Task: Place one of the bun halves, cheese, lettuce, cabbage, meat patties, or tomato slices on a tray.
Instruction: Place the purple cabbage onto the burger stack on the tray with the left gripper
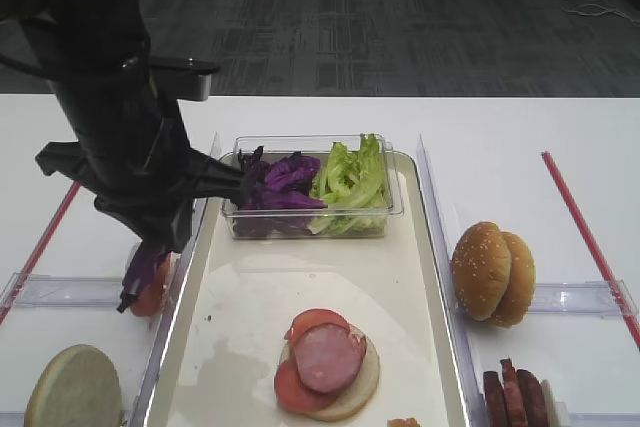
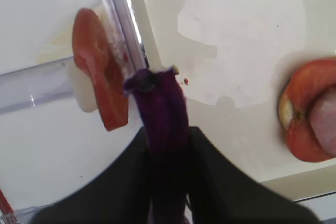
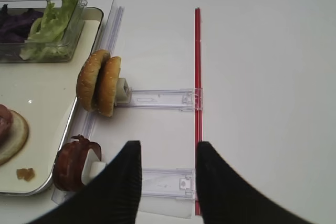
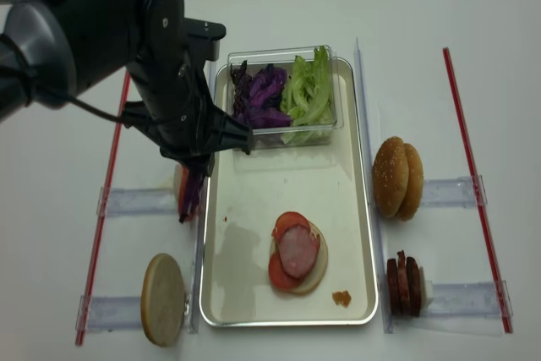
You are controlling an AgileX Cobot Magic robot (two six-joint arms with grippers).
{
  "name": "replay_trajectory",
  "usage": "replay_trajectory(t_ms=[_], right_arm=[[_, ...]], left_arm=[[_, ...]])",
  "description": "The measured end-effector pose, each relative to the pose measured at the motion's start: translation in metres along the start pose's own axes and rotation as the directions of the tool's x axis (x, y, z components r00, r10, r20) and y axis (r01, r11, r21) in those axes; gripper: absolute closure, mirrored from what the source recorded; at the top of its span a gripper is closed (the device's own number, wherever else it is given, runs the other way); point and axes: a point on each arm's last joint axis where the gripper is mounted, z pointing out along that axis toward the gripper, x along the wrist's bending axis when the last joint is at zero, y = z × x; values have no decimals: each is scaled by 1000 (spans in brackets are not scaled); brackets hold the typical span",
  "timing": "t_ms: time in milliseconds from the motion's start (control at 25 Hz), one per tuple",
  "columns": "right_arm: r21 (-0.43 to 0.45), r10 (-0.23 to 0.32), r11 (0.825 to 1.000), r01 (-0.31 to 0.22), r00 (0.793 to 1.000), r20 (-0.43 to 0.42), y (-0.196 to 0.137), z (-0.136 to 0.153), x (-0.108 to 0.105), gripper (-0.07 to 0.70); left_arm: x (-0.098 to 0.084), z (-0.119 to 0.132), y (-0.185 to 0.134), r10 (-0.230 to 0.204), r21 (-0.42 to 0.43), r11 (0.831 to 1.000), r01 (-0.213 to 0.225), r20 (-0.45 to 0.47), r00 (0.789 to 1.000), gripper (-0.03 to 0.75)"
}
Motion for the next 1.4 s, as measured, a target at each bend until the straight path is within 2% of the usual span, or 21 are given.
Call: replay_trajectory(t_ms=[320, 440, 640, 800, 960, 1160, 1400], right_arm=[[0, 0, 1000, 0, 1000, 0, 0, 0, 0, 357], [0, 0, 1000, 0, 1000, 0, 0, 0, 0, 357], [0, 0, 1000, 0, 1000, 0, 0, 0, 0, 357], [0, 0, 1000, 0, 1000, 0, 0, 0, 0, 357], [0, 0, 1000, 0, 1000, 0, 0, 0, 0, 357], [0, 0, 1000, 0, 1000, 0, 0, 0, 0, 357], [0, 0, 1000, 0, 1000, 0, 0, 0, 0, 357]], left_arm=[[-8, 6, -17, 41, 16, 999, -41, 3, 999, 545], [-12, 6, -16, 59, -3, 998, -59, 12, 998, 545], [-22, 5, -19, 135, -17, 991, -135, 20, 991, 545], [-31, 8, -21, 203, -10, 979, -203, 27, 979, 545], [-45, 18, -24, 280, 7, 960, -280, 40, 959, 545], [-60, 23, -24, 322, -17, 947, -322, 60, 945, 545], [-85, 27, -21, 408, -27, 913, -407, 82, 909, 545]])
